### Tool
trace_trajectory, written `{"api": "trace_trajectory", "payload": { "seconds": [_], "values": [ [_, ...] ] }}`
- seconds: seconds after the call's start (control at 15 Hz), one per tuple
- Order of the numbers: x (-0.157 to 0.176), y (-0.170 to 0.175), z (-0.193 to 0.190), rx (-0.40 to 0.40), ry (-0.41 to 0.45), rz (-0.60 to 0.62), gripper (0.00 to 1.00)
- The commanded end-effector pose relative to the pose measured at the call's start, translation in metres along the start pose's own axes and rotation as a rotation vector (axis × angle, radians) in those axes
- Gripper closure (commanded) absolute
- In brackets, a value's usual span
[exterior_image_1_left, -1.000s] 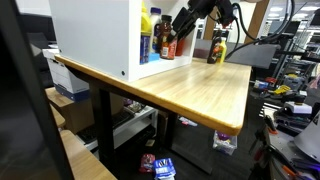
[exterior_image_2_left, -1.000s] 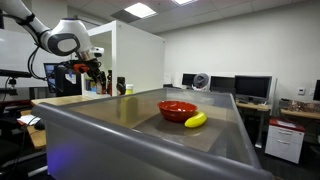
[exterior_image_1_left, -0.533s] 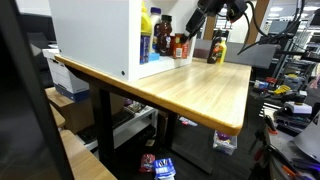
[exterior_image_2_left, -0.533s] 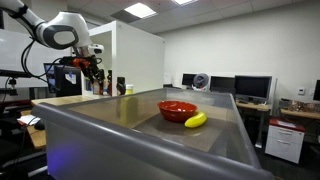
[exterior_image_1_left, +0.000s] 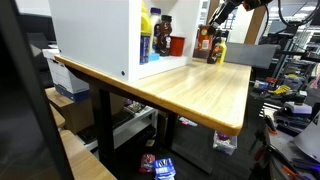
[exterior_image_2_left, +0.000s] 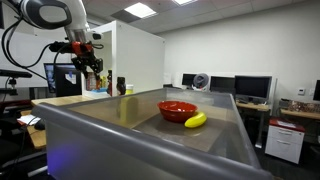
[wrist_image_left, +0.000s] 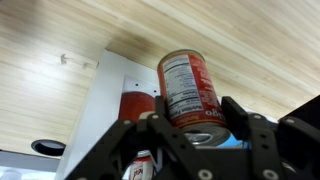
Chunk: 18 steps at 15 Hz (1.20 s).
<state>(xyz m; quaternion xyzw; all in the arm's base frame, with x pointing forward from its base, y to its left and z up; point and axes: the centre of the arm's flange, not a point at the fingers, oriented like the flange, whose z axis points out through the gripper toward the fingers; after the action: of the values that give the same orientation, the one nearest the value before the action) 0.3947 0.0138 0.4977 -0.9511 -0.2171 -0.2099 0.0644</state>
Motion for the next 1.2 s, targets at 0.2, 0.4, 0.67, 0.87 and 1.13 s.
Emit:
{"api": "trace_trajectory", "payload": {
  "seconds": [0.2,0.4,0.67,0.87,1.13],
  "values": [
    [-0.037,0.043,-0.027,0.120,-0.040,-0.265,0.66],
    [-0.046,0.064,-0.024,0.190,-0.049,-0.406,0.66],
    [-0.050,0.080,-0.020,0.251,-0.044,-0.545,0.66],
    [-0.054,0.085,-0.020,0.181,-0.061,-0.386,0.66],
    [-0.055,0.086,-0.015,0.114,-0.068,-0.200,0.66]
  ]
}}
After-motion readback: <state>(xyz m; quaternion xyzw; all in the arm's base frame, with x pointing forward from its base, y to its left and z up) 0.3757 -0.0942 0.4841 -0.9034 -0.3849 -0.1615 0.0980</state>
